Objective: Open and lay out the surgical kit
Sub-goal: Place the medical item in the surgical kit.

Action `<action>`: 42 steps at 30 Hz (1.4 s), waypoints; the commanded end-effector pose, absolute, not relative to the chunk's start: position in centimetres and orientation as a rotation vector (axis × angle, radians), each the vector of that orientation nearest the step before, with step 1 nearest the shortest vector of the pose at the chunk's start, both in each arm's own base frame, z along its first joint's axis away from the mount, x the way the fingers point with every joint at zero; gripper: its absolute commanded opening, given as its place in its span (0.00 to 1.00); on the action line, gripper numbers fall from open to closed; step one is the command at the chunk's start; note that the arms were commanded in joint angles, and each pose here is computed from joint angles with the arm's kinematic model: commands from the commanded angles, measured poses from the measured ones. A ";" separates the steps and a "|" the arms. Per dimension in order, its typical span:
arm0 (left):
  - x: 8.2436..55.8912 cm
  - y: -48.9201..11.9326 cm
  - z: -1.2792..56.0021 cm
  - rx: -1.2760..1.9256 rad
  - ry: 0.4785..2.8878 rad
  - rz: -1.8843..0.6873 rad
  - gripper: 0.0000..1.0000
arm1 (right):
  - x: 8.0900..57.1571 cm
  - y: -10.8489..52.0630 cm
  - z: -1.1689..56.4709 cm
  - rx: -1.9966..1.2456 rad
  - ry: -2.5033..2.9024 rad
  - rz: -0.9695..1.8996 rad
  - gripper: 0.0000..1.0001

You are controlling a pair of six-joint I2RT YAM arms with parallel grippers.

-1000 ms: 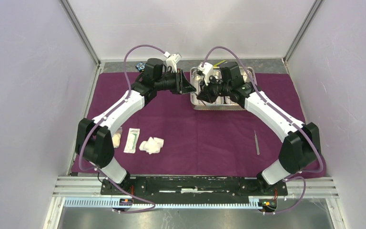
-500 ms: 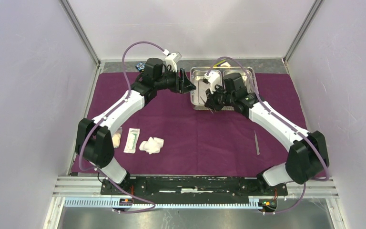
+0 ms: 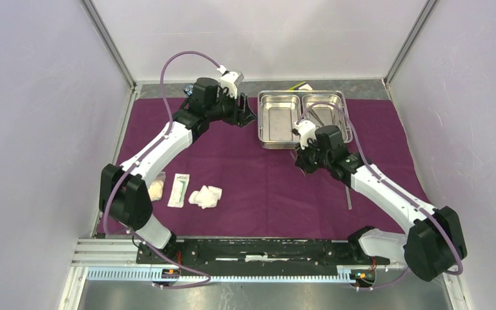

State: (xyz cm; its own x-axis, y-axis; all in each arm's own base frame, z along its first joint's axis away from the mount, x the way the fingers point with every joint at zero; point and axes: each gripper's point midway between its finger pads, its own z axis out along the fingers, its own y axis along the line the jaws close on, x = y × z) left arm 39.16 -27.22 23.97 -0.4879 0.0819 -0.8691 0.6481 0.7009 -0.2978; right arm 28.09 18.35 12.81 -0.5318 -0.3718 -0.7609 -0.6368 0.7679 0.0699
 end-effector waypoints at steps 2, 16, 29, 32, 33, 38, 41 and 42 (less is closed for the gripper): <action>39.7 -25.9 24.1 0.624 1.974 -0.649 0.64 | 26.8 16.8 11.5 -0.551 2.281 0.468 0.00; 39.2 -25.3 21.7 0.612 2.027 -0.629 0.64 | 22.4 12.5 5.2 -0.144 2.655 0.363 0.00; 39.5 -26.0 21.8 0.589 2.025 -0.671 0.64 | 21.4 8.4 3.1 0.047 2.721 0.239 0.00; 39.5 -26.2 21.6 0.583 2.035 -0.691 0.64 | 21.5 8.0 3.0 0.066 2.708 0.231 0.00; 39.4 -26.3 21.5 0.582 2.038 -0.698 0.64 | 21.6 7.9 3.1 0.072 2.704 0.231 0.00; 39.4 -26.4 21.4 0.579 2.041 -0.709 0.64 | 22.1 7.6 3.5 0.093 2.678 0.234 0.00; 39.3 -26.5 21.7 0.574 2.038 -0.719 0.64 | 22.1 7.4 3.3 0.090 2.677 0.228 0.00; 39.3 -26.6 21.7 0.572 2.039 -0.722 0.64 | 22.1 7.3 3.3 0.087 2.674 0.224 0.00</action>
